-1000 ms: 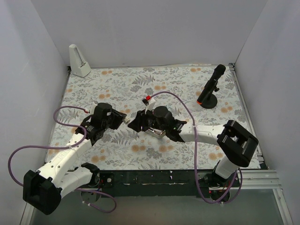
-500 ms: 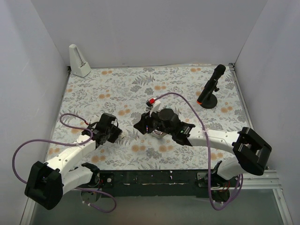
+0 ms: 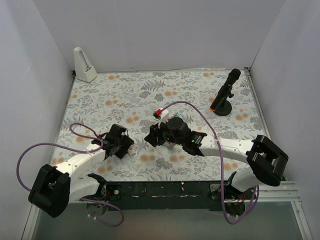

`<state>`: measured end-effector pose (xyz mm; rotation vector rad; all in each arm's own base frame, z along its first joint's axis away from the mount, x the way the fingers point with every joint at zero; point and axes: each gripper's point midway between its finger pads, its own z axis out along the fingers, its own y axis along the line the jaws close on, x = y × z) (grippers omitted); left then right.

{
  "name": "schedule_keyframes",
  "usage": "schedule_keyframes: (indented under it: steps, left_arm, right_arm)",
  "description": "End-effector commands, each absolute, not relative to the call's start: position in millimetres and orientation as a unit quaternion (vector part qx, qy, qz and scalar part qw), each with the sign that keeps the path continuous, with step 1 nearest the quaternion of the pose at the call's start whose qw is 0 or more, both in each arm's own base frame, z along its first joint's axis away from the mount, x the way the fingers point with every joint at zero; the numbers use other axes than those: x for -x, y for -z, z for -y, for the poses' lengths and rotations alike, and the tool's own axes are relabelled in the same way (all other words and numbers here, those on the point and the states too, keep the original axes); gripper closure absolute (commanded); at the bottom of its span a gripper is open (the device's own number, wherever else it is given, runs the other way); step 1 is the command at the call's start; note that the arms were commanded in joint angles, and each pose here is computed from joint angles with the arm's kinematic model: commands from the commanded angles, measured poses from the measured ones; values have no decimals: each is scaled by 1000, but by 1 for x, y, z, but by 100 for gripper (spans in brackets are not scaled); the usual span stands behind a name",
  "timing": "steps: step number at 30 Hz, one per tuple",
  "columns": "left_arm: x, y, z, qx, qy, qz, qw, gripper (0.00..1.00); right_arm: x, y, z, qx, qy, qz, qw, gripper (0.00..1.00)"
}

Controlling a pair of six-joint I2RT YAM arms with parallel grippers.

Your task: Load the staples into the stapler

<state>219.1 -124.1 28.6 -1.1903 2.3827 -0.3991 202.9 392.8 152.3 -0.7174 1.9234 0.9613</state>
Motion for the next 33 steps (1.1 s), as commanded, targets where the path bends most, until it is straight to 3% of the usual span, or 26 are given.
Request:
schedule_keyframes:
  steps: [1,3,16,21,28,33]
  left_arm:
    - [-213,-21,134,563,170,-792,167,41]
    - [-210,-19,138,563,175,-792,159,33]
    - [-228,-48,179,531,234,-799,159,29]
    - [-237,-74,181,493,252,-809,198,27]
    - [-257,-111,144,376,191,-843,335,22]
    - [-268,-102,135,294,161,-885,324,19]
  right_arm:
    - [-202,-158,-396,295,-389,-759,431,45]
    - [-201,-157,-395,296,-387,-760,430,45]
    - [-203,-154,-389,307,-371,-758,439,44]
    - [-201,-159,-388,324,-367,-752,441,44]
    - [-198,-150,-379,349,-343,-760,427,44]
    - [-187,-144,-377,372,-349,-757,408,44]
